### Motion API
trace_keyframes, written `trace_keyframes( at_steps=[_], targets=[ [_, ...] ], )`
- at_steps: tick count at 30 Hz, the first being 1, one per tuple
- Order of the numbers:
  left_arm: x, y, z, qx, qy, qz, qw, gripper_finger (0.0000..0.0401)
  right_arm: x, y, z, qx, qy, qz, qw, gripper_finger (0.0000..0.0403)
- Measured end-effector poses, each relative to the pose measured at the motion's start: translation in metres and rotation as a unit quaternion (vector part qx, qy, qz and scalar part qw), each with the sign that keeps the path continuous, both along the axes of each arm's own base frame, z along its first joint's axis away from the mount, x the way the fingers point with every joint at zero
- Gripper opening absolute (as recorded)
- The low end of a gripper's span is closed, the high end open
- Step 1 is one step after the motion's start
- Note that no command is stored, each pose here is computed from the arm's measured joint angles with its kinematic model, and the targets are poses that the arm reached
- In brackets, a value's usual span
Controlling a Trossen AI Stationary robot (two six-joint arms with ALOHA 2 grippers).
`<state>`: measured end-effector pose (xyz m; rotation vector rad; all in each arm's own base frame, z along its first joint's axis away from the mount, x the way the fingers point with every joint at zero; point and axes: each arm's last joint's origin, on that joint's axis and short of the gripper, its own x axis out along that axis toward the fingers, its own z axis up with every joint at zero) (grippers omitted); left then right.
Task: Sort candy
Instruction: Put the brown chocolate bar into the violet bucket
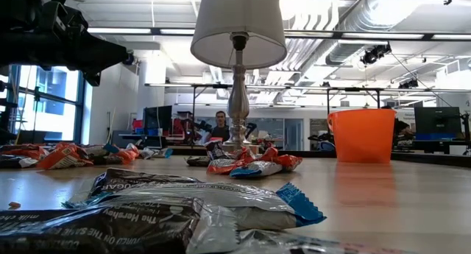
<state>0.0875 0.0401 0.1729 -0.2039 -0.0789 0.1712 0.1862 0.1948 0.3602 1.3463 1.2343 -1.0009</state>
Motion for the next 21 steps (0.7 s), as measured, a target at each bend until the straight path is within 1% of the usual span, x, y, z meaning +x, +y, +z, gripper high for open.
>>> trace_keyframes(
  at_steps=[4,6,13,16,19,21],
  targets=[
    [0.000,0.000,0.000,0.000,0.000,0.000,1.000,0.0065,0.004,0.012,-0.007,0.037,0.062,0.006,0.997,0.0011],
    [0.000,0.000,0.000,0.000,0.000,0.000,1.000,0.0065,0.005,0.020,-0.013,0.042,0.080,0.008,0.996,0.0011],
    [0.000,0.000,0.000,0.000,0.000,0.000,1.000,0.0064,0.015,0.048,-0.033,0.057,0.066,0.026,0.996,0.0012],
    [0.000,0.000,0.000,0.000,0.000,0.000,1.000,0.0065,0.015,0.052,-0.036,0.062,0.082,0.030,0.994,0.0015],
    [0.000,0.000,0.000,0.000,0.000,0.000,1.000,0.0064,0.012,0.053,-0.037,0.069,0.109,0.032,0.991,0.0028],
    [0.000,0.000,0.000,0.000,0.000,0.000,1.000,0.0065,0.012,0.053,-0.037,0.074,0.116,0.034,0.990,0.0045]
  ],
)
